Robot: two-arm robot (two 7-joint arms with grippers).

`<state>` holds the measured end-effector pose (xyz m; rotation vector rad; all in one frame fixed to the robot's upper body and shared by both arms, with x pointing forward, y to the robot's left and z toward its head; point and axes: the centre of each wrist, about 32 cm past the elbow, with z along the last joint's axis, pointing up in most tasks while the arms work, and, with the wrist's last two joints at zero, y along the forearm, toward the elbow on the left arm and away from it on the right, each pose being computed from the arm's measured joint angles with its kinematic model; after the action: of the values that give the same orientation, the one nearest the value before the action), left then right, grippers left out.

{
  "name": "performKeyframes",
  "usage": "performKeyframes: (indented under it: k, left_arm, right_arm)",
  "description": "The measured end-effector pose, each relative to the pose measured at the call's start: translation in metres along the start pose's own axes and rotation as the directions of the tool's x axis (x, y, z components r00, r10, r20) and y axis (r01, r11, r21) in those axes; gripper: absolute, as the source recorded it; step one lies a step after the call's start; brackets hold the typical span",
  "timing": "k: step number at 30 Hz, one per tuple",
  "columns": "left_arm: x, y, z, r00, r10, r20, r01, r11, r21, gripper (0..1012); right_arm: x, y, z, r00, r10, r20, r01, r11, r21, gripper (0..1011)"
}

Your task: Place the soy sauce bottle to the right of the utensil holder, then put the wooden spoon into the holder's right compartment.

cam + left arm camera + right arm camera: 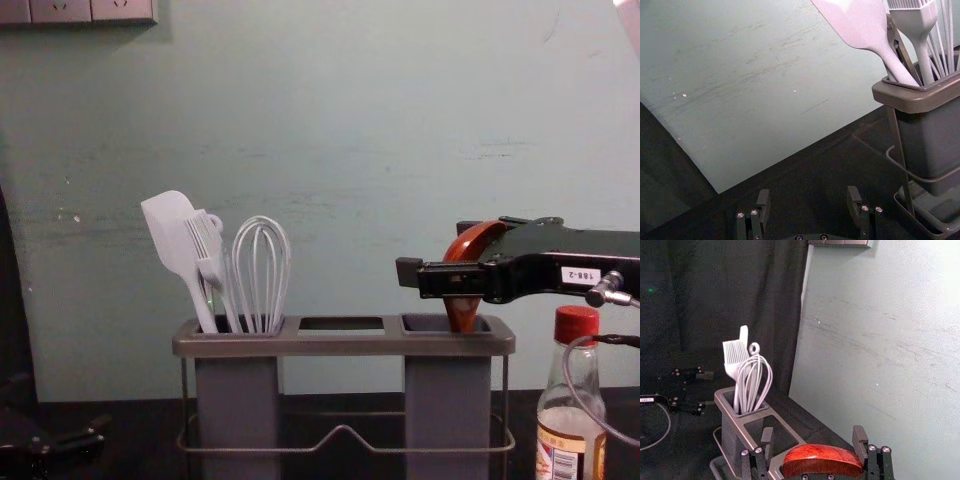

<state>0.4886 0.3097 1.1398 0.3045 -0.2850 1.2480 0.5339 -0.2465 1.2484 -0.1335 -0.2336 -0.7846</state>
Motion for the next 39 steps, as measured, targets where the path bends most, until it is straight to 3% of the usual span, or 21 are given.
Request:
performKeyframes:
  k: [7,14,24,27,34,35,39]
  left_arm:
    - [0.0,0.0,0.0,1.0,0.0,0.0,0.0,1.0,0.0,1005]
    - [0.0,0.0,0.0,1.0,0.0,0.0,0.0,1.0,0.0,1005]
    - [0.0,0.0,0.0,1.0,0.0,0.0,0.0,1.0,0.0,1005]
    - [0.0,0.0,0.0,1.0,0.0,0.0,0.0,1.0,0.0,1005]
    - [0.0,0.0,0.0,1.0,0.0,0.0,0.0,1.0,0.0,1005]
    - [0.0,0.0,0.0,1.0,0.0,0.0,0.0,1.0,0.0,1005]
    - [0.0,0.0,0.0,1.0,0.0,0.0,0.0,1.0,0.0,1005]
  right_arm:
    - [-0.001,0.0,0.001,1.0,-0.002,0.005,0.002,1.0,0.001,1002]
    - [-0.007,-0.009,0.016,0.998,-0.051,0.042,0.05,0.998,0.027,1003]
    - [-0.029,-0.033,0.028,0.99,-0.139,0.041,0.136,0.989,0.06,1003]
    - [-0.04,-0.044,0.03,0.983,-0.18,0.038,0.177,0.982,0.066,1003]
    - [-0.072,-0.069,0.027,0.953,-0.302,0.024,0.3,0.951,0.073,1003]
    - [-0.089,-0.078,0.02,0.93,-0.366,0.028,0.362,0.928,0.082,1003]
    - [-0.108,-0.09,0.007,0.898,-0.439,0.019,0.435,0.895,0.103,1002]
